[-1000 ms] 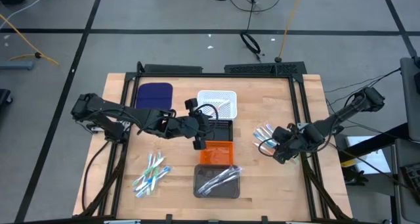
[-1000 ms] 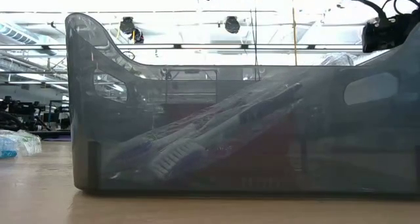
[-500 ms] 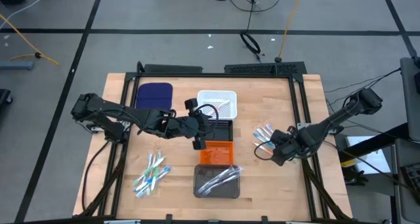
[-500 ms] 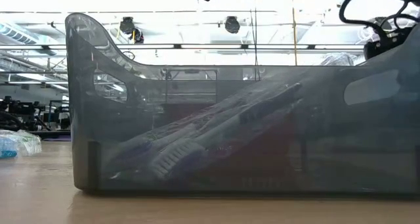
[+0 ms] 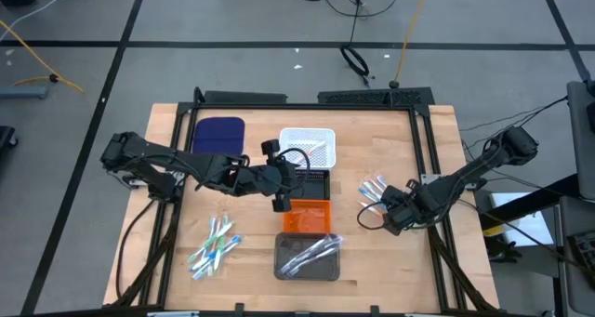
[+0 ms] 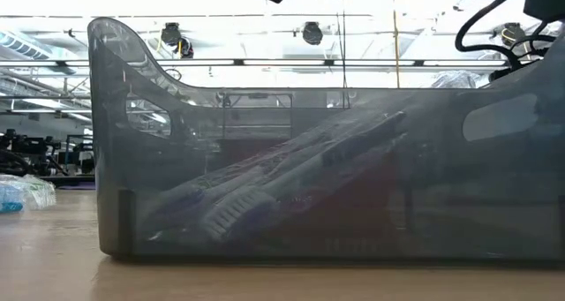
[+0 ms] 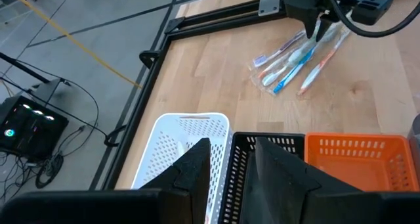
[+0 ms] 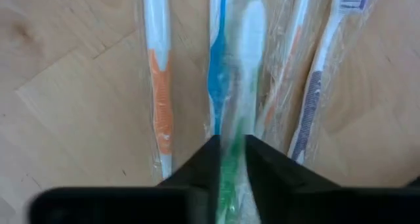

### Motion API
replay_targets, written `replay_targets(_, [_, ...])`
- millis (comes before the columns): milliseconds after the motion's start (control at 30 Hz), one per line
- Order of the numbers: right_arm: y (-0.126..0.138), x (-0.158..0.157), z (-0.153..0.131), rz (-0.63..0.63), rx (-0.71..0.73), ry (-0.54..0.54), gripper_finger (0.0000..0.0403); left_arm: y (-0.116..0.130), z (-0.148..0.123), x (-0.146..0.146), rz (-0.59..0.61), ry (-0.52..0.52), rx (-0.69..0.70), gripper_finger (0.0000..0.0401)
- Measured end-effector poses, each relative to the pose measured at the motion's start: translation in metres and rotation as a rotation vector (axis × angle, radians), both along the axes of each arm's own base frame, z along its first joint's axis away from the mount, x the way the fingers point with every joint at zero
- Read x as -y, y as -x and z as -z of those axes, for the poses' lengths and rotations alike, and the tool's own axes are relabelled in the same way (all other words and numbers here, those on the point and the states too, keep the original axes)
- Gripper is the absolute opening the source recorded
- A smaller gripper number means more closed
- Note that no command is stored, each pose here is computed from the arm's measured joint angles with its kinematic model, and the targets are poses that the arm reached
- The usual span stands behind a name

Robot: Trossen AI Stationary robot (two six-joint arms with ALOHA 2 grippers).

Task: Pick & Place Toothbrushes
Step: Put the green toothbrush into the black basket

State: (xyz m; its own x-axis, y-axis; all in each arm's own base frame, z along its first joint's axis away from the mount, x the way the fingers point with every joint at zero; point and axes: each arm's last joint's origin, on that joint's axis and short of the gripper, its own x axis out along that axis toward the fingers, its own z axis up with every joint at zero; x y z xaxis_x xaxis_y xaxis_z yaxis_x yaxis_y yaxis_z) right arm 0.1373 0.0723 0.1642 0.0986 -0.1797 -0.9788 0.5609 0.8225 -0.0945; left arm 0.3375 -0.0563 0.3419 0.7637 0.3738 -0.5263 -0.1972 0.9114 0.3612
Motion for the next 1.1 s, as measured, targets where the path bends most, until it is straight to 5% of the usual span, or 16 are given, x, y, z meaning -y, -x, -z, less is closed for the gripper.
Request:
replay_targets(100, [0.0,0.0,0.0,0.003,0.004,0.005,0.001,0.001,0.001,0.0,0.0,-0.004,-0.016,0.0124])
replay_targets(467, [0.001,0.005,-0.009,0.064,0.043,0.045,0.0,0.012,0.015,-0.008,-0.14,-0.04,-0.131,0.0124])
replay_targets(800, [-0.032,0.015,-0.079,-0.029,0.359,0.137,0.0,0.016,0.056,-0.042,-0.244,-0.072,-0.243,0.0124])
replay_targets(1100, [-0.067,0.047,-0.098,-0.176,0.539,0.261,0.0,0.038,0.065,-0.079,-0.228,-0.003,-0.165,0.0124])
